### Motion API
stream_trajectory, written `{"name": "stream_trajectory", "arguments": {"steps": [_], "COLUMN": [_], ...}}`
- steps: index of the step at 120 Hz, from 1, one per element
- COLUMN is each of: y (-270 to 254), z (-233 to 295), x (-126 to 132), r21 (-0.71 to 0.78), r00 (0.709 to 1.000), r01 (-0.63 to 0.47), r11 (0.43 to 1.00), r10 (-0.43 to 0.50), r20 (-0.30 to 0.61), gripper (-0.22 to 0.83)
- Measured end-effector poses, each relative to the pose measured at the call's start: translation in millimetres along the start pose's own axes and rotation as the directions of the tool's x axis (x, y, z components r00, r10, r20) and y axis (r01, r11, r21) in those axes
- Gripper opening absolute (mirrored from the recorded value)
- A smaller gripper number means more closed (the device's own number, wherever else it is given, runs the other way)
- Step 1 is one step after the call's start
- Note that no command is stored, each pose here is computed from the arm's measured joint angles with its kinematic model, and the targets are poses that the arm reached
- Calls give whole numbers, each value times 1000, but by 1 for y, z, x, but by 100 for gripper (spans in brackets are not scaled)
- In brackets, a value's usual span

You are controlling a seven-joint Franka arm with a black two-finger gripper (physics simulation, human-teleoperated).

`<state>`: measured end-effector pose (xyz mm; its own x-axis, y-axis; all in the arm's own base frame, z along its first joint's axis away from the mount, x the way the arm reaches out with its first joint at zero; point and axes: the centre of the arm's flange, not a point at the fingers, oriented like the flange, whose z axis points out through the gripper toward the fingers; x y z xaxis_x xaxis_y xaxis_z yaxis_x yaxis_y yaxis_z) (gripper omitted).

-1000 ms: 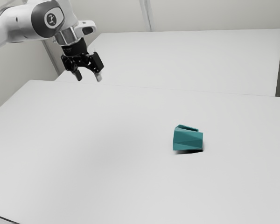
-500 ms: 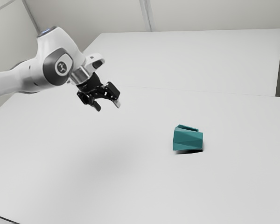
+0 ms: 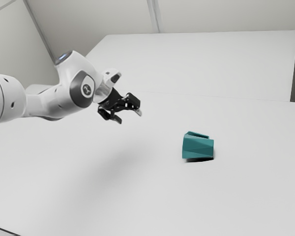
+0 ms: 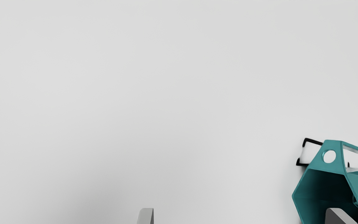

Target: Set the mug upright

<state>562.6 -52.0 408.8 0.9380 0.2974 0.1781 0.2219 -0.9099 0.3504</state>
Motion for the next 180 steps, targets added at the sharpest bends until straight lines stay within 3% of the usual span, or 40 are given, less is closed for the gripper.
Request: {"name": "stream_trajectory", "arguments": {"steps": [34, 57, 98, 121, 147, 180], "y": [55, 54, 102, 107, 119, 129], "z": [47, 69, 100, 112, 120, 130], "x": [-27, -26, -34, -58, -69, -62], "r21": [-51, -50, -97, -107, -117, -126], "r00": [999, 1000, 1000, 999, 999, 999], "r01": [-19, 10, 1, 19, 15, 15], "r11": [999, 999, 995, 994, 993, 992], "r10": [21, -9, -1, -15, -9, -11], "r20": [26, 21, 0, 41, 50, 34], "gripper": [62, 62, 62, 62, 62, 62]}}
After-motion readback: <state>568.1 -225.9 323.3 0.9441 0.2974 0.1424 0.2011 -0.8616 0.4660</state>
